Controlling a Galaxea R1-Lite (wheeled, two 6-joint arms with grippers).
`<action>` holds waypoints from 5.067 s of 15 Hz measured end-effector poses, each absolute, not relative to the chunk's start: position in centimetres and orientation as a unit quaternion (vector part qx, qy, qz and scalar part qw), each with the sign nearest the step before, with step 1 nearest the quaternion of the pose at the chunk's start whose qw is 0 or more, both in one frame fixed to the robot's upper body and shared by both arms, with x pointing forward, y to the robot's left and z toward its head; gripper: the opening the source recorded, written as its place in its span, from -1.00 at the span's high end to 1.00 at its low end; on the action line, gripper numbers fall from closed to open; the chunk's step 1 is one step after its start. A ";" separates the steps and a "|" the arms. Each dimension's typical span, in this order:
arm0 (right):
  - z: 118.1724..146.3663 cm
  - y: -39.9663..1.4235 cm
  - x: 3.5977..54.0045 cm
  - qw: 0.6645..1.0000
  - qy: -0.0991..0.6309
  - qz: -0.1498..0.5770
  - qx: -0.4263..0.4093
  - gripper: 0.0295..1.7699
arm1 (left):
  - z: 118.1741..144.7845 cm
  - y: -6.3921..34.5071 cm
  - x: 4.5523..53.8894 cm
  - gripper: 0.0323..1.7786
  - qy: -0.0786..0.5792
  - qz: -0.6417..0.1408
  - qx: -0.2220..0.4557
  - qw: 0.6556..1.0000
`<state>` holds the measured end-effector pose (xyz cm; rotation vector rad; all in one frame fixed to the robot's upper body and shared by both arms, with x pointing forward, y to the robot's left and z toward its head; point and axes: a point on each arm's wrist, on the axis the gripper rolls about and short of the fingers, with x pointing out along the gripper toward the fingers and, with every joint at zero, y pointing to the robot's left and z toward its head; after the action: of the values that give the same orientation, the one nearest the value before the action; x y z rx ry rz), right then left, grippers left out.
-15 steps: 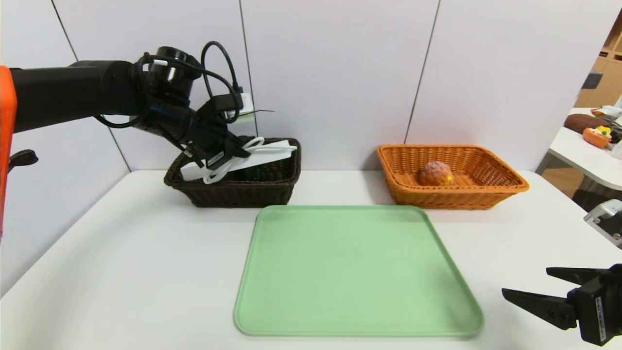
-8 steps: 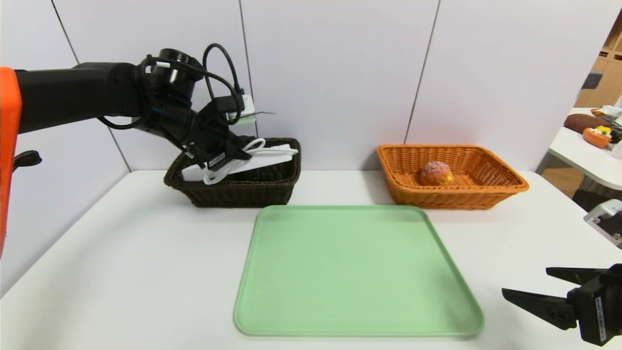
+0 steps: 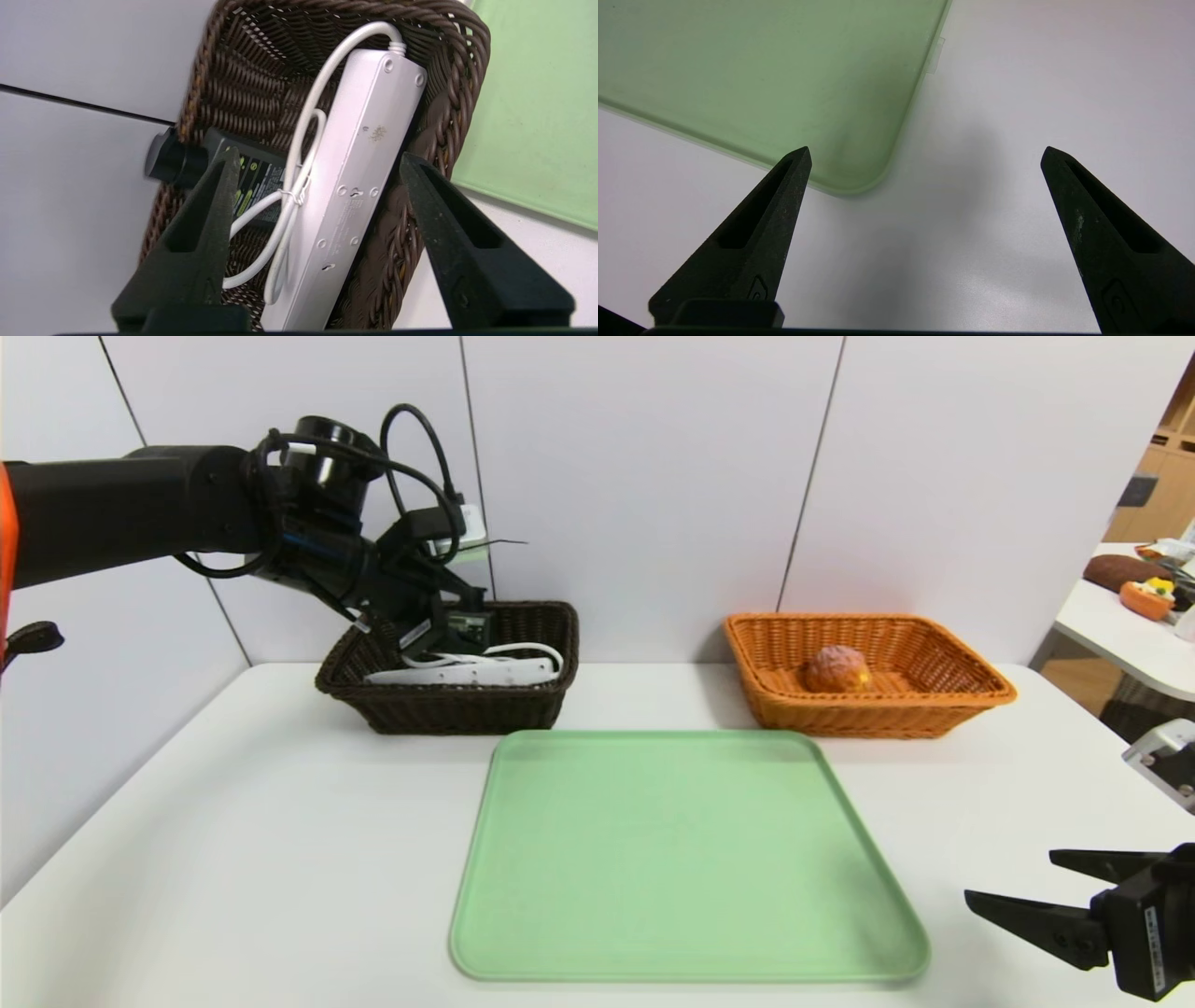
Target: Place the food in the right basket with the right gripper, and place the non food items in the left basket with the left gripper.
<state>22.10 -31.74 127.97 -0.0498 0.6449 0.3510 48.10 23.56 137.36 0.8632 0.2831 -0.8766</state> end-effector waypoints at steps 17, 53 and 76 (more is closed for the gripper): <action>129.7 -31.7 19.5 0.948 0.252 0.194 -0.029 -0.92 | 144.7 28.2 30.6 -0.86 0.298 -0.146 0.029 0.943; 129.1 -33.5 3.3 0.985 0.124 0.078 -0.092 -0.92 | 123.3 33.5 3.1 -0.90 0.202 0.060 0.056 0.976; 118.2 -33.6 6.8 0.999 0.007 0.021 -0.039 -0.92 | 118.2 33.3 6.9 -0.90 0.003 -0.003 0.036 0.999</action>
<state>6.84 -33.57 118.20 -0.0772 0.0143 0.0427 6.89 33.30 118.20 0.0725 0.0062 -0.0064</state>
